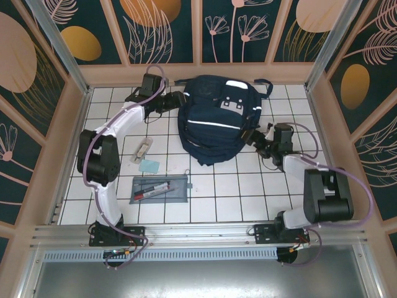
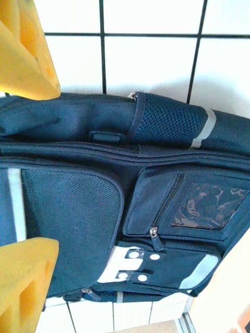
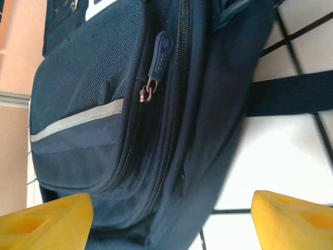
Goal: Pack books, pencil case, and school supplies into a backpack
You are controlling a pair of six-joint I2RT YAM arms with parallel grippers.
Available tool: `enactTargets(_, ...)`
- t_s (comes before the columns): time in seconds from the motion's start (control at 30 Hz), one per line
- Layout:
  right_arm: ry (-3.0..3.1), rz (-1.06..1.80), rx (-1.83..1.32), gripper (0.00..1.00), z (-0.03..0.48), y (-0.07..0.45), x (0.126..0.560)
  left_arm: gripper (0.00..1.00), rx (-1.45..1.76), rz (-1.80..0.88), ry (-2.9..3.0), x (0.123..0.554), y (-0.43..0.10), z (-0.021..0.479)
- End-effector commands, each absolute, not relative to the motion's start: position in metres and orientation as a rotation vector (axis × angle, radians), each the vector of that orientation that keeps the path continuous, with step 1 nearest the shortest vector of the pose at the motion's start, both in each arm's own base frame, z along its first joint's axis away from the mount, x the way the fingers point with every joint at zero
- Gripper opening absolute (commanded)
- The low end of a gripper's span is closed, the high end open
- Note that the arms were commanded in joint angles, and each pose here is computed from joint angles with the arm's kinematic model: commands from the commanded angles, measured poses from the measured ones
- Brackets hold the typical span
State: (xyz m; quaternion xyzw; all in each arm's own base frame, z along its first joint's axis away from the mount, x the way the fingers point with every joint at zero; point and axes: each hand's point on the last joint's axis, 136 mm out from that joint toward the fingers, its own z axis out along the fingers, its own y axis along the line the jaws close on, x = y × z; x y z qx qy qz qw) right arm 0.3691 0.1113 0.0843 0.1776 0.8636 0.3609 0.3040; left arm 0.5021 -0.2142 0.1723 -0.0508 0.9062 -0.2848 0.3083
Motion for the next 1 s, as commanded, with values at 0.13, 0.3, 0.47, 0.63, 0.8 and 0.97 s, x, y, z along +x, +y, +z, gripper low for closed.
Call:
enactTargets(0.13, 2.182, 1.277, 0.354, 0.67, 0.111, 0.193, 0.397, 0.70, 0.047, -0.681, 2.375, 0.454, -0.230, 0.185)
enactTargets(0.3, 2.193, 1.379, 0.123, 0.63, 0.141, 0.254, 0.381, 0.70, 0.020, -0.710, 2.300, 0.448, -0.231, 0.196)
enactTargets(0.47, 2.313, 1.231, 0.029, 0.64, 0.143, 0.245, 0.366, 0.70, 0.068, -0.649, 2.236, 0.447, -0.234, 0.222)
enactTargets(0.63, 2.434, 0.833, 0.154, 0.67, 0.129, 0.178, 0.357, 0.70, 0.172, -0.563, 2.248, 0.444, -0.260, 0.212)
enactTargets(0.8, 2.394, 0.614, 0.376, 0.68, 0.131, 0.100, 0.351, 0.70, 0.293, -0.513, 2.266, 0.434, -0.300, 0.186)
enactTargets(0.97, 2.328, 0.624, 0.468, 0.69, 0.138, 0.065, 0.348, 0.70, 0.490, -0.447, 2.261, 0.418, -0.353, 0.165)
